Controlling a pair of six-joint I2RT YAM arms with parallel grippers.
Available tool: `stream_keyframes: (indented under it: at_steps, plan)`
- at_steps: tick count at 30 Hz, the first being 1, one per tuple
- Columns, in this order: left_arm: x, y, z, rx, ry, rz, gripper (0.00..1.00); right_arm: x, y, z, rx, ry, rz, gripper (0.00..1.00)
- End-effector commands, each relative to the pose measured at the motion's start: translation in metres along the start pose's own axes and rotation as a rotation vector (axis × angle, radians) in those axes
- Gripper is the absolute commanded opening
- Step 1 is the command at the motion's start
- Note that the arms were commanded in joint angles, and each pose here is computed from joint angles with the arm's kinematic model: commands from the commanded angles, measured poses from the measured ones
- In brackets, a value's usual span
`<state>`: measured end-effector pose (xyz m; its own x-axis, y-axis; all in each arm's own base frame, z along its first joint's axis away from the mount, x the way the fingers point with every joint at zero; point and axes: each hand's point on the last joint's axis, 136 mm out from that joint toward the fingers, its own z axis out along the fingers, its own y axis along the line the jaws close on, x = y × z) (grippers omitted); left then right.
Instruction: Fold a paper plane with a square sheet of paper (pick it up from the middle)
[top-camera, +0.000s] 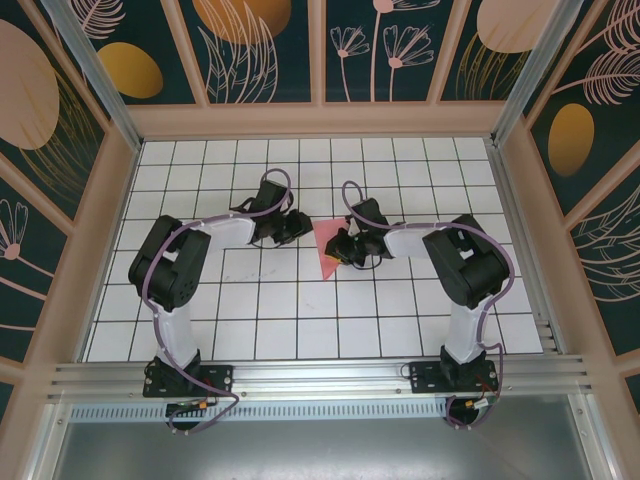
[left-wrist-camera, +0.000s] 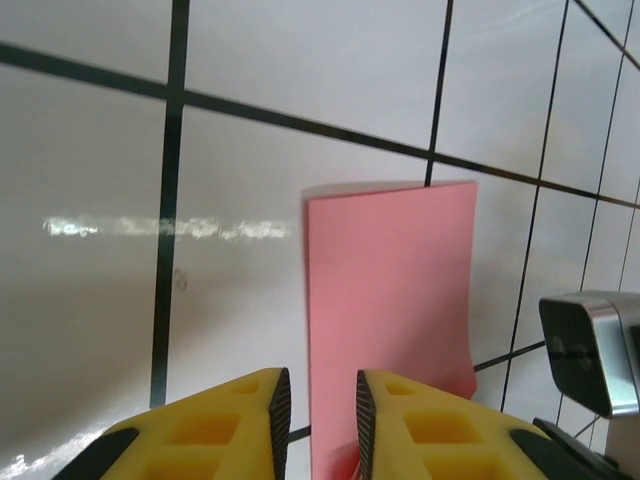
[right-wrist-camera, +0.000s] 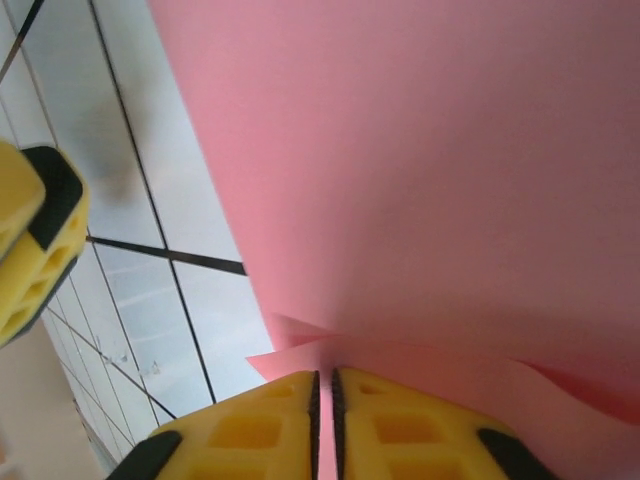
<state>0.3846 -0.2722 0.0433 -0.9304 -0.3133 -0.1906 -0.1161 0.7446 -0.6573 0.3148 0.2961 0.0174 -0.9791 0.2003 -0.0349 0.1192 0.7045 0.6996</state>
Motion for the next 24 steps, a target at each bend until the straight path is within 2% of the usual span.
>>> stream_keyframes:
  at_steps: [1, 10, 17, 24]
  plan:
    - [0.005, -0.015, -0.01, 0.063, 0.005, 0.01, 0.24, 0.012, -0.037, 0.007, 0.11, 0.032, 0.047, 0.1]
    - [0.037, -0.028, -0.007, 0.118, 0.078, 0.034, 0.12, 0.016, -0.046, 0.008, 0.142, 0.041, 0.047, 0.0]
    - [0.052, -0.028, 0.004, 0.107, 0.116, 0.031, 0.01, 0.017, -0.051, 0.008, 0.151, 0.042, 0.056, 0.0]
    - [0.061, -0.024, 0.012, 0.087, 0.144, 0.028, 0.0, 0.016, -0.05, 0.009, 0.15, 0.041, 0.059, 0.0]
